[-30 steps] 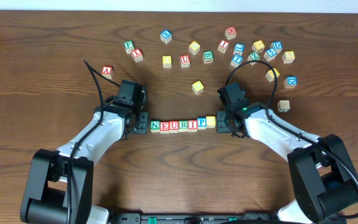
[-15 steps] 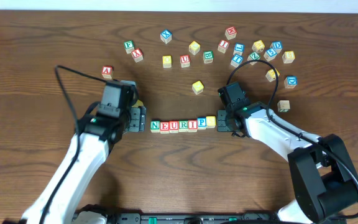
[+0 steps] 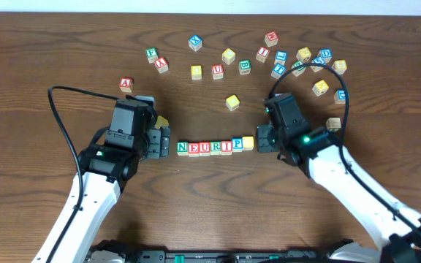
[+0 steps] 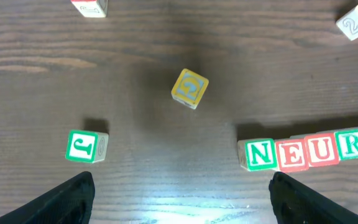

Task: Spell out NEURIPS

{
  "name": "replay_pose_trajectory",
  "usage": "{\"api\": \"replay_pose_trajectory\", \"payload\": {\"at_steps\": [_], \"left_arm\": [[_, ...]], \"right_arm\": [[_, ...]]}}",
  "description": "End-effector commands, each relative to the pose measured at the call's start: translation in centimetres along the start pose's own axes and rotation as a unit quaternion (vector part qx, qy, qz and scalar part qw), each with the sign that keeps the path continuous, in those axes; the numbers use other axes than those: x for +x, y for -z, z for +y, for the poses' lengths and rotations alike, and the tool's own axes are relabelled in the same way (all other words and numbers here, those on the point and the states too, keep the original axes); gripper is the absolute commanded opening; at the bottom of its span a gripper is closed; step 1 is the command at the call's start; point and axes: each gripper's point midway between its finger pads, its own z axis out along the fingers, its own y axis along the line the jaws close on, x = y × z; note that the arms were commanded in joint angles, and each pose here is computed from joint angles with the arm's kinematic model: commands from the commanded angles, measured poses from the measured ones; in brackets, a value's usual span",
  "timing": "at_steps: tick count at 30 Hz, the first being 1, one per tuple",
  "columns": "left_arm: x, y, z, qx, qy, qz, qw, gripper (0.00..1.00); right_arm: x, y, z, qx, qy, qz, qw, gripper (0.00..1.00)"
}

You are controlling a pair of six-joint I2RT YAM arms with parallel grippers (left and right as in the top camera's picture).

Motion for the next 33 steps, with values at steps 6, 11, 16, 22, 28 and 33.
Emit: {"api": "replay_pose_trajectory", "payload": {"at_steps": [6, 11, 16, 22, 28, 33], "left_arm": [[-0.7, 0.7, 0.1, -0.003, 0.001, -0.008, 1.0, 0.89], [-0.7, 0.7, 0.1, -0.003, 0.001, -0.009, 1.0, 0.89], [-0.7, 0.7, 0.1, -0.003, 0.001, -0.009, 1.0, 0.89], [-0.7, 0.7, 0.1, -0.003, 0.001, -0.009, 1.0, 0.9], [-0.7, 0.7, 0.1, -0.003, 0.001, -0.009, 1.0, 0.89], [-0.7, 0.6, 0.1, -0.003, 0.001, -0.008, 1.0, 0.89]], "right_arm": [[2.3, 0.2, 5.3, -0.034, 0.087, 0.013, 0.996, 0.01], [3.6, -1.4, 6.4, -0.023, 0.092, 0.029, 0.995, 0.01], [4.8, -3.2, 7.6, -0.03, 0.096, 0.045, 0.994, 0.01], [4.7, -3.5, 8.7, -0.04, 0.105, 0.035, 0.993, 0.01], [3.8, -3.6, 8.2, -0.024, 0.101, 0.015, 0.994, 0.01], [2.3, -3.7, 7.3, 0.008, 0.098, -0.019, 0.995, 0.01]]}}
